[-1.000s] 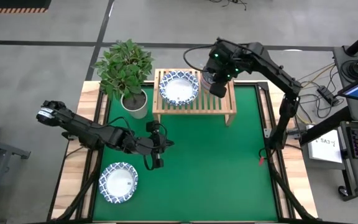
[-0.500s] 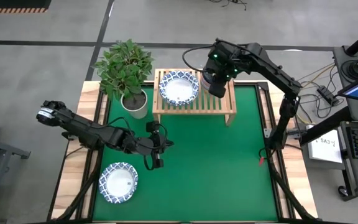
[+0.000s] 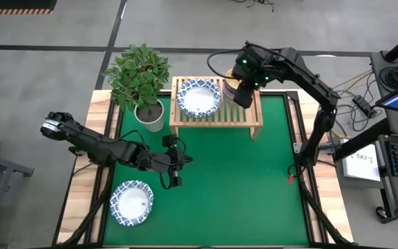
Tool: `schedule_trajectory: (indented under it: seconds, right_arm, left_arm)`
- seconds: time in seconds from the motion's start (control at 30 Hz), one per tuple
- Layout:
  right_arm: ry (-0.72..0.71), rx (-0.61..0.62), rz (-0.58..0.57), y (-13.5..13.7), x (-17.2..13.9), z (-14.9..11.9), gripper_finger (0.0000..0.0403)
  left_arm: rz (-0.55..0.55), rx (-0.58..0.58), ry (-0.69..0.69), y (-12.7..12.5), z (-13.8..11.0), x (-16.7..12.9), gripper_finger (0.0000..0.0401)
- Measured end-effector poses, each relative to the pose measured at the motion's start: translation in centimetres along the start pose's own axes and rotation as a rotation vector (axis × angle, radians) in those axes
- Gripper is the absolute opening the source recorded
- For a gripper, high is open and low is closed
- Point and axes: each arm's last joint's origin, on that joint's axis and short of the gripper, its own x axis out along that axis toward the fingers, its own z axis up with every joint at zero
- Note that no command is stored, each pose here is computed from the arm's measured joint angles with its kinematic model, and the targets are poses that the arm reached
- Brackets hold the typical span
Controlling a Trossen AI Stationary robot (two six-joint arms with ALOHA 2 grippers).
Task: Place and stack bowls onto a shelf
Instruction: Stack the light orange bowl on top of the blue bowl on the shelf
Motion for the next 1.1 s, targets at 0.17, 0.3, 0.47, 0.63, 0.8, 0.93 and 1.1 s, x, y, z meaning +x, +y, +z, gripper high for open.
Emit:
schedule_trajectory:
  seconds: [0.17,0.3,0.47,0.63,0.8,0.93,1.1]
  right_arm:
    - [-0.122,-0.011,0.003,0.5,-1.6,0.3,0.0109]
    - [-0.192,-0.020,-0.002,0.6,-1.9,0.8,0.0060]
    - [-0.166,-0.030,-0.002,0.7,-0.3,0.9,0.0013]
    - [-0.139,-0.047,0.000,0.9,1.9,1.0,0.0012]
    - [-0.121,-0.053,0.001,1.0,3.3,1.0,0.0012]
    - [-0.118,-0.055,0.001,1.0,3.5,1.0,0.0012]
    - [-0.135,-0.053,-0.002,1.0,3.3,1.0,0.0012]
  left_arm:
    - [0.000,0.000,0.000,0.0,0.0,0.0,0.0000]
    - [0.000,-0.005,0.000,0.0,0.0,0.0,0.0000]
    - [0.000,-0.008,0.000,0.0,-0.1,0.0,0.0000]
    - [0.001,-0.009,0.004,0.0,-0.2,0.1,0.0000]
    - [0.001,-0.010,0.005,0.0,-0.2,0.1,0.0000]
    - [0.000,-0.013,0.005,0.0,-0.2,0.1,0.0000]
    - [0.001,-0.016,0.005,0.0,-0.2,0.1,0.0000]
